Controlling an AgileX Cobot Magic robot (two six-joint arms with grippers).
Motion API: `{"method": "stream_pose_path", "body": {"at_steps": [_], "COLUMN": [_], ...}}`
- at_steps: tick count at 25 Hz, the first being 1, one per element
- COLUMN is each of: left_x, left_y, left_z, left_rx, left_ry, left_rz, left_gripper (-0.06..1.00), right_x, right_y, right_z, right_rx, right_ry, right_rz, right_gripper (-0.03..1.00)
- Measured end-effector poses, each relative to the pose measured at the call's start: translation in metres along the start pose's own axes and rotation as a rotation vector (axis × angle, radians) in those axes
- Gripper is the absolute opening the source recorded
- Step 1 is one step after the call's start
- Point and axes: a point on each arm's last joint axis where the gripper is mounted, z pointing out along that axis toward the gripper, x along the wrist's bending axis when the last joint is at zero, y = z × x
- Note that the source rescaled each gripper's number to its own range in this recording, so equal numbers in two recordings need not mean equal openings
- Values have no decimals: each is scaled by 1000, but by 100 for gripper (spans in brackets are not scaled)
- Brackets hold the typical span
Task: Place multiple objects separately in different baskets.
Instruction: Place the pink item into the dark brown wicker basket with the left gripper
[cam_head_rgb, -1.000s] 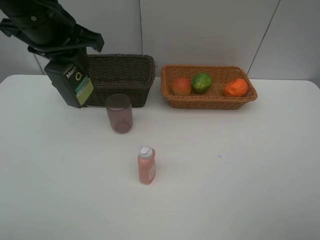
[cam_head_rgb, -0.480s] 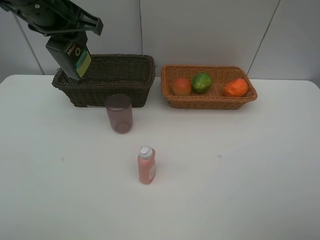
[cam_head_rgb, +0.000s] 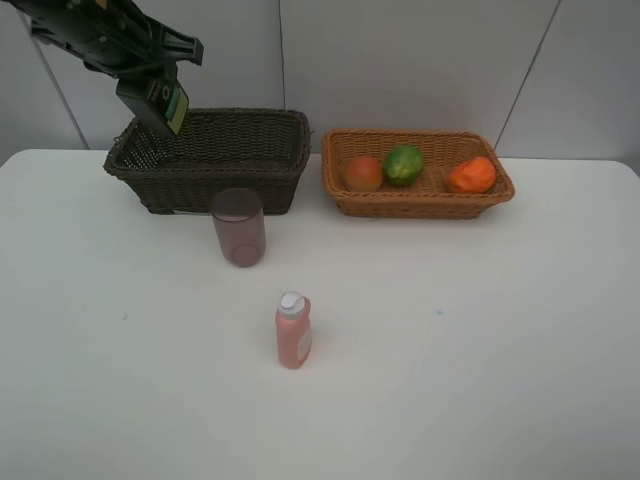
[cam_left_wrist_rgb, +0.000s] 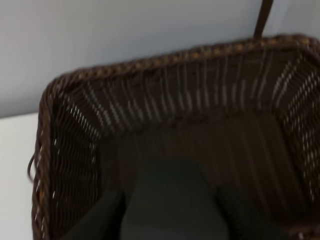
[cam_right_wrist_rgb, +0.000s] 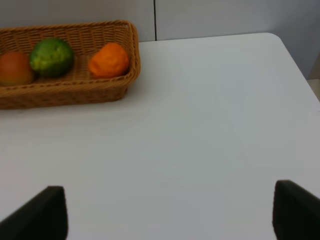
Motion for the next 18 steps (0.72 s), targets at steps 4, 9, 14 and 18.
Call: {"method": "stream_pose_path", "body": {"at_steps": [4, 9, 14, 18], "left_x": [16, 35, 42, 49], "left_y": [-7, -29, -42, -56], "left_z": [31, 78, 98, 115], "left_rx": [-29, -42, -42, -19], "left_ry": [-9, -30, -41, -40], "left_rz": [-26, -55, -68, -77], "left_gripper": [48, 48, 48, 48], "right_x": [0, 0, 0, 0], "right_y": [0, 0, 0, 0], "right_z": [0, 0, 0, 0], "right_rx": [0, 0, 0, 0], "right_ry": [0, 0, 0, 0], "right_rz": [0, 0, 0, 0], "right_gripper": [67, 67, 67, 67]}}
